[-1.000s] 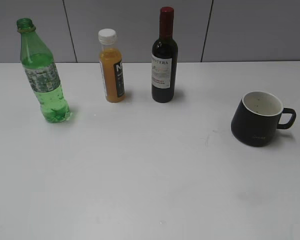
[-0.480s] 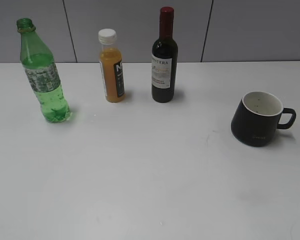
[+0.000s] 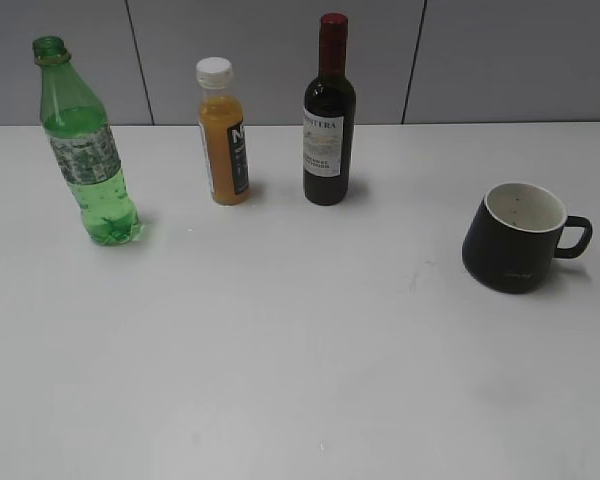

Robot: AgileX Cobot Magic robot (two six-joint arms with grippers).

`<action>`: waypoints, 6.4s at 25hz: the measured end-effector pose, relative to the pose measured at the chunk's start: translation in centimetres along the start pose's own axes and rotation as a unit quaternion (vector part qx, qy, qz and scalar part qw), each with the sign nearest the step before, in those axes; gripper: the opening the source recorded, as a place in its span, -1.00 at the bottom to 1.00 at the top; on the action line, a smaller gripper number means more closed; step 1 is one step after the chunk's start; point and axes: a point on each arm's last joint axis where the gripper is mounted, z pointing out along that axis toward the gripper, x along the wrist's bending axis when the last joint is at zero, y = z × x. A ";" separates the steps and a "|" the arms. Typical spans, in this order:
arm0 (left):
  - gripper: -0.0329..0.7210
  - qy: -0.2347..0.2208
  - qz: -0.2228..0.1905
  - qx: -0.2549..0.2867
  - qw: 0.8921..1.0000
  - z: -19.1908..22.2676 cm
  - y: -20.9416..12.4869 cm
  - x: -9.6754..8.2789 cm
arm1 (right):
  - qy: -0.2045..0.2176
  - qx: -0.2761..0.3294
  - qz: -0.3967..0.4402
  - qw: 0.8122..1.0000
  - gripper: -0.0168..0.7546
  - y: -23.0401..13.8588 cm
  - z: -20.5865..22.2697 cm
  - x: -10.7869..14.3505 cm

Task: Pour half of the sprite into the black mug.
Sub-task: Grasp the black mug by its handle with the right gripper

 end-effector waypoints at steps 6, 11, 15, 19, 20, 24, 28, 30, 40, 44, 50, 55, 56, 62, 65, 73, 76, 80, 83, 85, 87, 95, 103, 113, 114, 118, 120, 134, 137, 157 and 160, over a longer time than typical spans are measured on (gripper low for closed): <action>-0.28 0.000 0.000 0.000 1.000 0.0 0.0 0.0 | -0.001 -0.046 0.000 0.999 0.58 -1.7 1.5 0.0; -0.28 0.000 0.000 0.000 1.000 0.0 0.0 0.0 | -0.002 -0.051 0.000 0.999 0.58 -3.4 2.5 0.0; -0.28 0.000 0.000 0.000 1.000 0.0 0.0 0.0 | -0.002 -0.041 0.000 0.999 0.58 -4.3 3.5 0.0; -0.28 0.000 0.000 0.000 1.000 0.0 0.0 0.0 | -0.003 -0.033 0.000 0.999 0.58 -4.9 4.7 0.0; -0.28 0.000 0.000 0.000 1.000 0.0 0.0 0.0 | -0.003 -0.031 0.000 1.000 0.58 -5.0 5.0 0.0; -0.28 0.000 0.000 0.000 1.000 0.0 0.0 0.0 | -0.003 -0.019 0.000 1.000 0.58 -5.3 6.2 0.0; -0.28 0.000 0.000 0.000 1.000 0.0 0.0 0.0 | -0.001 -0.009 -0.009 1.000 0.58 -5.4 7.3 0.0; -0.28 0.000 0.000 0.000 1.000 0.0 0.0 0.0 | 0.000 -0.006 -0.013 1.000 0.58 -5.5 7.8 0.0; -0.28 0.000 0.000 0.000 1.000 0.0 0.0 0.0 | 0.004 0.011 -0.015 1.000 0.58 -6.3 10.6 0.1; -0.29 0.000 0.000 0.000 1.000 0.0 0.0 0.0 | 0.005 0.012 -0.014 1.000 0.58 -6.9 12.1 0.1; -0.30 0.000 0.000 0.000 1.000 0.0 0.0 0.0 | 0.001 0.000 -0.007 1.000 0.58 -8.0 14.2 0.1; -0.30 0.000 0.000 0.000 1.000 0.0 0.0 0.0 | -0.008 0.017 -0.022 1.000 0.58 -9.3 15.4 -0.1; -0.30 0.000 0.000 0.000 1.000 0.0 0.0 0.0 | -0.013 0.021 -0.023 0.999 0.58 -9.5 15.5 -0.2; -0.30 0.000 0.000 0.000 1.000 0.0 0.0 0.0 | -0.047 0.027 -0.015 0.998 0.58 -10.1 15.9 -0.8; -0.30 0.000 0.000 0.000 1.000 0.0 0.0 0.0 | -0.050 0.044 -0.017 0.998 0.58 -10.9 16.3 -0.9; -0.30 0.000 0.000 0.000 1.000 0.0 0.0 0.0 | -0.057 0.124 -0.022 0.990 0.58 -14.8 17.6 -1.0; -0.30 0.000 0.000 0.000 1.000 0.0 0.0 0.0 | -0.056 0.139 -0.023 0.988 0.58 -15.5 18.3 -1.0; -0.30 0.000 0.000 0.000 1.000 0.0 0.0 0.0 | -0.062 0.131 -0.022 0.989 0.58 -15.5 19.3 -1.1; -0.30 0.000 0.000 0.000 1.000 0.0 0.0 0.0 | -0.070 0.131 -0.020 0.989 0.58 -15.7 19.9 -1.2; -0.30 0.000 0.000 0.000 1.000 0.0 0.0 0.0 | -0.071 0.135 -0.020 0.988 0.58 -16.0 20.3 -1.2; -0.30 0.000 0.000 0.000 1.000 0.0 0.0 0.0 | -0.071 0.135 -0.019 0.988 0.58 -16.1 20.8 -1.2; -0.30 0.000 0.000 0.000 1.000 0.0 0.0 0.0 | -0.079 0.140 -0.017 0.987 0.58 -17.0 22.5 -1.4; -0.30 0.000 0.000 0.000 1.000 0.0 0.0 0.0 | -0.084 0.138 -0.016 0.987 0.58 -17.4 23.7 -1.4; -0.30 0.000 0.000 0.000 1.000 0.0 0.0 0.0 | -0.092 0.144 -0.015 0.985 0.58 -17.9 23.9 -1.9; -0.30 0.000 0.000 0.000 1.000 0.0 0.0 0.0 | -0.094 0.142 -0.014 0.985 0.58 -17.9 24.1 -2.0; -0.30 0.000 0.000 0.000 1.000 0.0 0.0 0.0 | -0.087 0.129 -0.015 0.988 0.57 -17.6 24.8 -2.0; -0.30 0.000 0.000 0.000 1.000 0.0 0.0 0.0 | -0.082 0.122 -0.016 0.989 0.57 -17.4 25.2 -2.0; -0.30 0.000 0.000 0.000 1.000 0.0 0.0 0.0 | -0.061 0.104 -0.040 0.992 0.57 -17.0 26.4 -2.5; -0.30 0.000 0.000 0.000 1.000 0.0 0.0 0.0 | -0.039 0.103 -0.045 0.993 0.57 -17.2 26.8 -3.1; -0.30 0.000 0.000 0.000 1.000 0.0 0.0 0.0 | 0.046 0.079 -0.031 0.995 0.57 -18.8 30.9 -4.6; -0.30 0.000 0.000 0.000 1.000 0.0 0.0 0.0 | 0.067 0.071 -0.032 0.995 0.50 -18.6 31.3 -4.9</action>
